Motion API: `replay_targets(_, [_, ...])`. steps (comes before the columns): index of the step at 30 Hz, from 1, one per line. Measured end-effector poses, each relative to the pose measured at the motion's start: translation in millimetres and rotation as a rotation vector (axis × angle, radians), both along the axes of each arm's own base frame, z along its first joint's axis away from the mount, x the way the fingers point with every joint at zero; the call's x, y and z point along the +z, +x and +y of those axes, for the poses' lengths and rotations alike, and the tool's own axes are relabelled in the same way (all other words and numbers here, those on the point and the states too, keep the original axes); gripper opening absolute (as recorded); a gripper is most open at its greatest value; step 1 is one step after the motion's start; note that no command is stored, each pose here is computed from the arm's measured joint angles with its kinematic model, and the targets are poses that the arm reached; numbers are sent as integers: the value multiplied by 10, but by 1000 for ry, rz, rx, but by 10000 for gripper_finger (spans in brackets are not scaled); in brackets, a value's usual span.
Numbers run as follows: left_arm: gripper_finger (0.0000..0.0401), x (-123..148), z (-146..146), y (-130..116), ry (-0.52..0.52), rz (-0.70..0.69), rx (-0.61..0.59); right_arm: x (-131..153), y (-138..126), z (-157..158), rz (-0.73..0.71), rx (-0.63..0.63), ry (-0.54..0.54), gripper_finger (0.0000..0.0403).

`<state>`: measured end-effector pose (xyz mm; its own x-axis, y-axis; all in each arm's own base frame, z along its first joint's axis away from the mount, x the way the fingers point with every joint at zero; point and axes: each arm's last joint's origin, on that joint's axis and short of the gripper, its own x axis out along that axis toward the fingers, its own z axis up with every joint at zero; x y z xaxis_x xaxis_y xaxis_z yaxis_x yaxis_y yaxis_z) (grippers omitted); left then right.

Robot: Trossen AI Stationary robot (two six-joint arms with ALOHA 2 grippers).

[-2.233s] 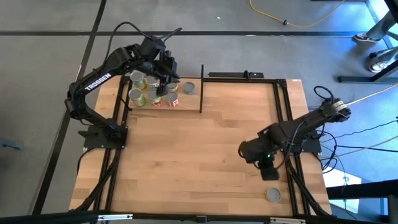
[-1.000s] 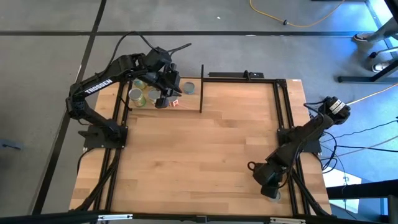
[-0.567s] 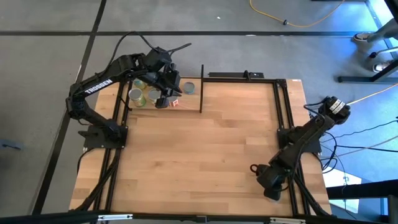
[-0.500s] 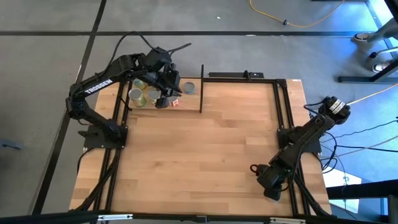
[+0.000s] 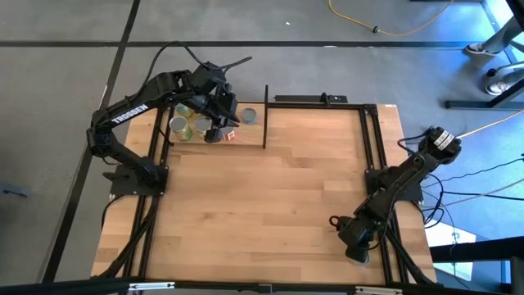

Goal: Pick and place cans onto a shelf
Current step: Put the canned mushroom on the shelf

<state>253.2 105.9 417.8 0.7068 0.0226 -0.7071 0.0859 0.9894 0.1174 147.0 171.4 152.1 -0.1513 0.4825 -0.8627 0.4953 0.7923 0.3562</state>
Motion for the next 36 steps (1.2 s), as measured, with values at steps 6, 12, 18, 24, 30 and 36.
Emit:
replay_targets(6, [59, 0, 0, 0, 0, 0, 0, -21, -43, 8, 13, 13, -8, 89])
replay_targets(12, [59, 0, 0, 0, 0, 0, 0, -21, -81, 45, 22, 3, -16, 89])
replay_targets(18, [59, 0, 0, 0, 1, 0, -1, -28, -90, 53, -17, -13, -57, 89])
replay_targets(24, [59, 0, 0, 0, 1, 0, -2, -32, -94, 45, -16, -14, -69, 89])
replay_targets(30, [59, 0, 0, 0, 1, 0, -2, -67, -95, 45, 1, -13, -88, 89])
replay_targets(36, [59, 0, -1, 0, 1, 0, -2, -143, -67, 83, 25, -8, -93, 89])
